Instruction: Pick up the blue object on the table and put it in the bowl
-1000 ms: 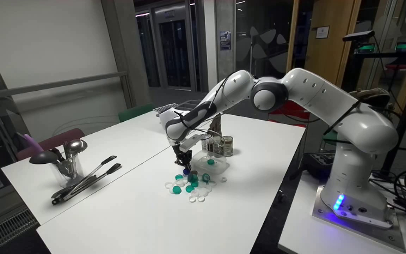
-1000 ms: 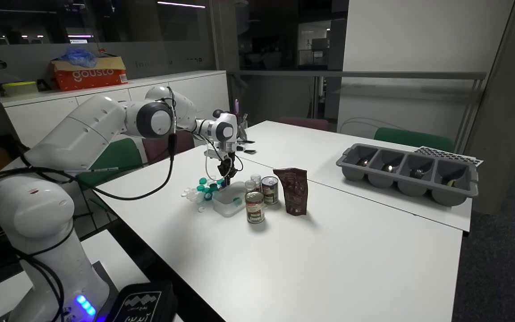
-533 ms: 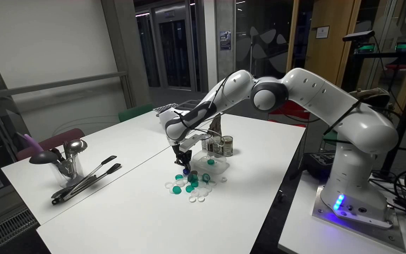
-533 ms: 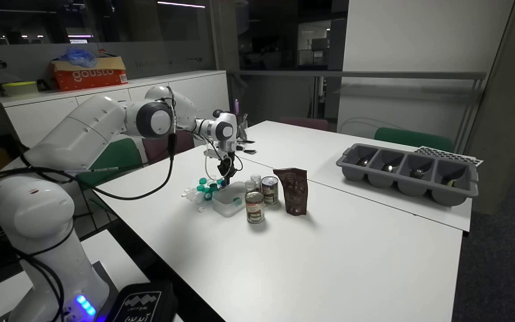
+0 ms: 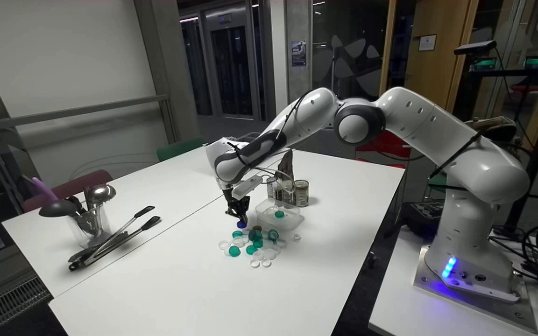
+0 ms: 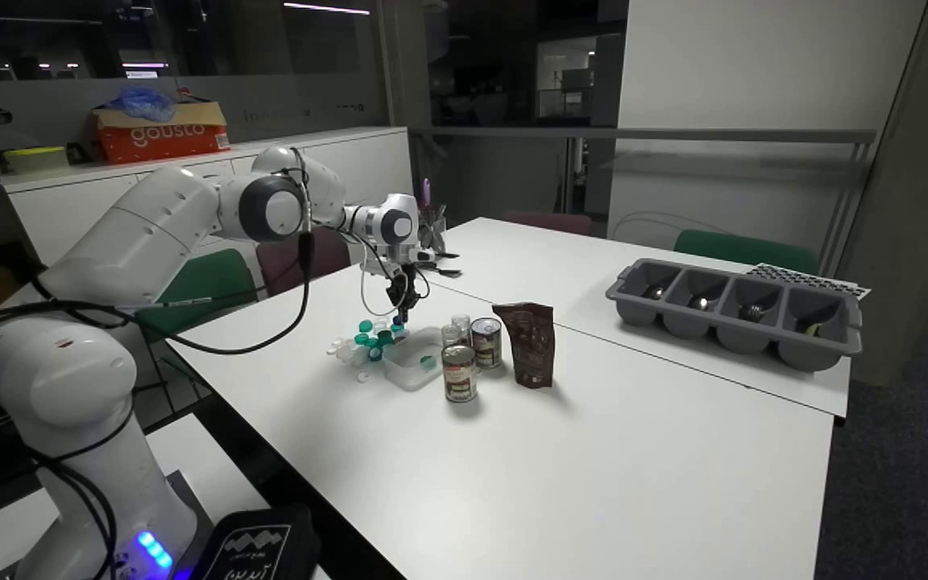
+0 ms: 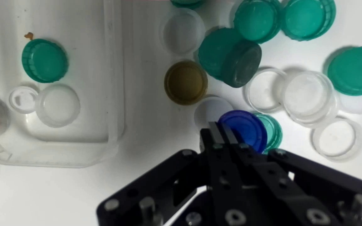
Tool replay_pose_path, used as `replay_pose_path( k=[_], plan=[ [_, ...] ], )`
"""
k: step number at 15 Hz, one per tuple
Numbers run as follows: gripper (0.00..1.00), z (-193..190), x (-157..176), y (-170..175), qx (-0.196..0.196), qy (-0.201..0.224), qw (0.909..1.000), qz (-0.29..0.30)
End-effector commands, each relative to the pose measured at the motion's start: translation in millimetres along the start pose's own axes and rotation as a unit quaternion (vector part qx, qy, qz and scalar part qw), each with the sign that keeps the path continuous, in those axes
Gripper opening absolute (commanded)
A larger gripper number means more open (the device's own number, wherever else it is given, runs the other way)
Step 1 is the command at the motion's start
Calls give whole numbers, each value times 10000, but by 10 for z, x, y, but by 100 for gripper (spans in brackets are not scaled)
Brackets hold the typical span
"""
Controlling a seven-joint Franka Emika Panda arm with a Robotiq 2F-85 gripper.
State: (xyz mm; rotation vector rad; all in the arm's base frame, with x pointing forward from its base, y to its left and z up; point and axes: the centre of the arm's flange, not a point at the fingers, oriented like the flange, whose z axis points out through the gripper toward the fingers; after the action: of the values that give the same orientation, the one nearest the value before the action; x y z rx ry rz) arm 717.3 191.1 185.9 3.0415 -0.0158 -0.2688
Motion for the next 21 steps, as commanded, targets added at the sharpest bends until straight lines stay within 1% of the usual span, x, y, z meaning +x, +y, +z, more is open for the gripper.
replay_pose_path(
  k=[1, 5, 6, 10, 13, 16, 20, 21],
  plan=[
    [1, -221, -352, 54, -65, 35, 9993, 367],
    [1, -239, -496, 145, -54, -192, 9967, 782],
    [1, -194, -534, 176, -60, -284, 9963, 810],
    [1, -44, -788, 280, -64, -383, 9943, 991],
    [1, 50, -1033, 345, 0, -287, 9927, 1172],
    [1, 94, -1296, 277, 117, -94, 9906, 1361],
    [1, 50, -1534, 368, 282, 159, 9882, 1497],
    [1, -12, -1619, 387, 413, 227, 9869, 1543]
  ],
)
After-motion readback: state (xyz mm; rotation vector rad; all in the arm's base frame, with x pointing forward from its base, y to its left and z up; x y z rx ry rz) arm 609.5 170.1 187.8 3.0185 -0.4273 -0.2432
